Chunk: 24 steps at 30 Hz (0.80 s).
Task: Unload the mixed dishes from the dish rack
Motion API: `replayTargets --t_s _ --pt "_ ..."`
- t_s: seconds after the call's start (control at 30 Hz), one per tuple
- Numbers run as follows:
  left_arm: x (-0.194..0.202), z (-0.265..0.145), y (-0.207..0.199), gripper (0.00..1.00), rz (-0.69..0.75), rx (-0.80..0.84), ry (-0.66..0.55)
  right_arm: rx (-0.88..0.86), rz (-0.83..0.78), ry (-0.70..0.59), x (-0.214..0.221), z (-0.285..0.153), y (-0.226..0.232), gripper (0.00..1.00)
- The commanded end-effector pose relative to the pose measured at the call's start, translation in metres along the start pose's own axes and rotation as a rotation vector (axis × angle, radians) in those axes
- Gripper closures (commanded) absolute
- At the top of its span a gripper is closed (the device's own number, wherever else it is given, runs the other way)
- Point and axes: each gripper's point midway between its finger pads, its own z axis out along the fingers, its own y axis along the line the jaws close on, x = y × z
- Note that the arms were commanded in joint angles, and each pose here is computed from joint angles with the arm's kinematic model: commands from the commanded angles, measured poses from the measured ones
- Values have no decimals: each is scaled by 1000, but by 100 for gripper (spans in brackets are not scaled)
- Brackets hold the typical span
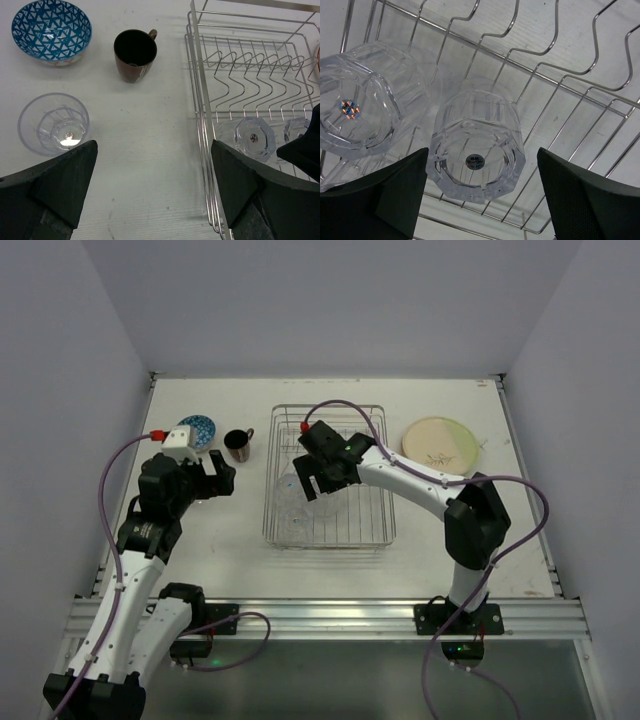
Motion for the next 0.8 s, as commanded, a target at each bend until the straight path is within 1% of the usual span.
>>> replayTargets --t_s 0.0,0.07,0.27,0.37,0.4,0.47,0.5,0.57,0.6,0.7,0.77 --pt "-15 -1 -7 0 14 31 -49 63 53 -34 -13 -7 -8 11" --pt "-16 -2 -7 0 14 32 -52 71 60 -15 -8 -1 -8 14" --pt "-15 -2 -8 0 14 37 -49 73 72 -12 -8 6 -5 20" --pt "-15 -2 -8 0 14 38 -51 74 73 -11 -9 5 -5 30" --pt "-15 -2 -8 0 14 36 -51 77 74 -8 -9 5 -6 38" --pt "-16 -2 -9 0 15 39 -52 85 73 -9 -8 3 -9 44" --pt "-15 -2 -9 0 15 39 -51 85 77 -22 -10 -2 -10 54" --pt "-15 -2 -9 0 15 40 -50 98 79 -34 -9 -7 -14 60" --pt "-16 -2 -10 0 15 42 -51 94 84 -60 -13 -16 -15 65" --pt "-17 -3 -11 0 14 51 -54 92 90 -98 -16 -28 -20 70" --pt "-17 -3 -13 0 13 59 -55 81 99 -141 -21 -44 -23 71"
